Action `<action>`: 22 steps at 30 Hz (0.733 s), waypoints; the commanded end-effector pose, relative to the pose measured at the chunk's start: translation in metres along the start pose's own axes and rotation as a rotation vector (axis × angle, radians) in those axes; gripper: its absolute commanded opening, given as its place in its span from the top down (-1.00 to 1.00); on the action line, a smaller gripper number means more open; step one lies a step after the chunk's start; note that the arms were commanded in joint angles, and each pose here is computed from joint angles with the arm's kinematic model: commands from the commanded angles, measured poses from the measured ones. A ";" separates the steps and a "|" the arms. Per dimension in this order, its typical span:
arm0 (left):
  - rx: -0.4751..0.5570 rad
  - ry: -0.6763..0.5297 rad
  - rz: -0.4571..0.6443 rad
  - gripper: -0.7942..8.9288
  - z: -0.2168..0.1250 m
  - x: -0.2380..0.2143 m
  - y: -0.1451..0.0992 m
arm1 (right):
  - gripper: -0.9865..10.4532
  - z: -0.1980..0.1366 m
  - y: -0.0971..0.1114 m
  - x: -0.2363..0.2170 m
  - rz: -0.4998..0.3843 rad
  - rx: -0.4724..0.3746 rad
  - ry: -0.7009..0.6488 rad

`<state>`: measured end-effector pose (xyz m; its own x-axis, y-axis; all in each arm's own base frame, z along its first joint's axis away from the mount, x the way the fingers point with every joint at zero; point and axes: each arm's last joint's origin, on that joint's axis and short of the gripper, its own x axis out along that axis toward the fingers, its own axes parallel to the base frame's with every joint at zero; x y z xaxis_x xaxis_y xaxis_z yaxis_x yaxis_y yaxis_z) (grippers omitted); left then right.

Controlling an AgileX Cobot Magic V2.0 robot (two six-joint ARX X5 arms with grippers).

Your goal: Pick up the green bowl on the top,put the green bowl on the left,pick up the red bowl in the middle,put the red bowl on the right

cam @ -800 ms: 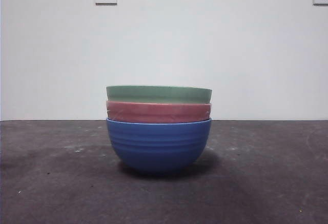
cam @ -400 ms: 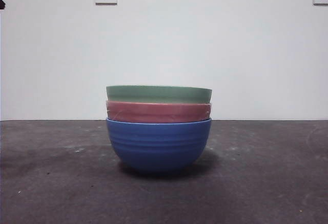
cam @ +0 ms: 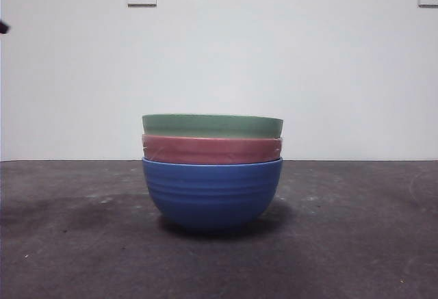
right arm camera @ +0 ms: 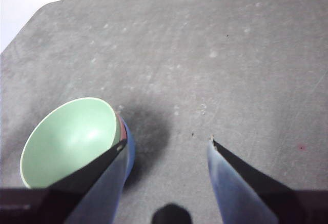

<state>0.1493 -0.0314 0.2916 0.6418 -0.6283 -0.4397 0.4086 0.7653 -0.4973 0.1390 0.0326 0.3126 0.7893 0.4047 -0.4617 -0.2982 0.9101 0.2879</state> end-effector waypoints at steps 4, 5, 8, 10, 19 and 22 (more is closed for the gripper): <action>0.093 0.200 0.033 0.14 0.027 0.027 -0.020 | 0.38 0.000 0.001 0.002 0.006 0.002 0.014; 0.112 0.234 0.044 0.14 0.031 0.033 -0.025 | 0.38 -0.001 0.001 0.002 0.007 0.003 0.020; 0.165 0.310 0.076 0.14 0.043 0.054 -0.039 | 0.38 -0.002 0.001 0.002 0.009 0.003 0.037; 0.211 0.345 0.089 0.14 0.049 0.069 -0.048 | 0.38 -0.003 0.002 0.002 0.008 0.005 0.043; 0.294 0.493 0.154 0.26 0.046 0.145 -0.064 | 0.38 -0.004 0.002 0.002 0.009 0.006 0.057; 0.336 0.549 0.272 0.26 0.034 0.172 -0.059 | 0.39 -0.004 0.002 0.002 0.009 0.006 0.057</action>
<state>0.2566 -0.1785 0.2706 0.3567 -0.3282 -0.8747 0.5073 0.8543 -0.1137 0.1374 0.0350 0.3074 0.7536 0.4138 -0.5107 -0.2984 0.9077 0.2952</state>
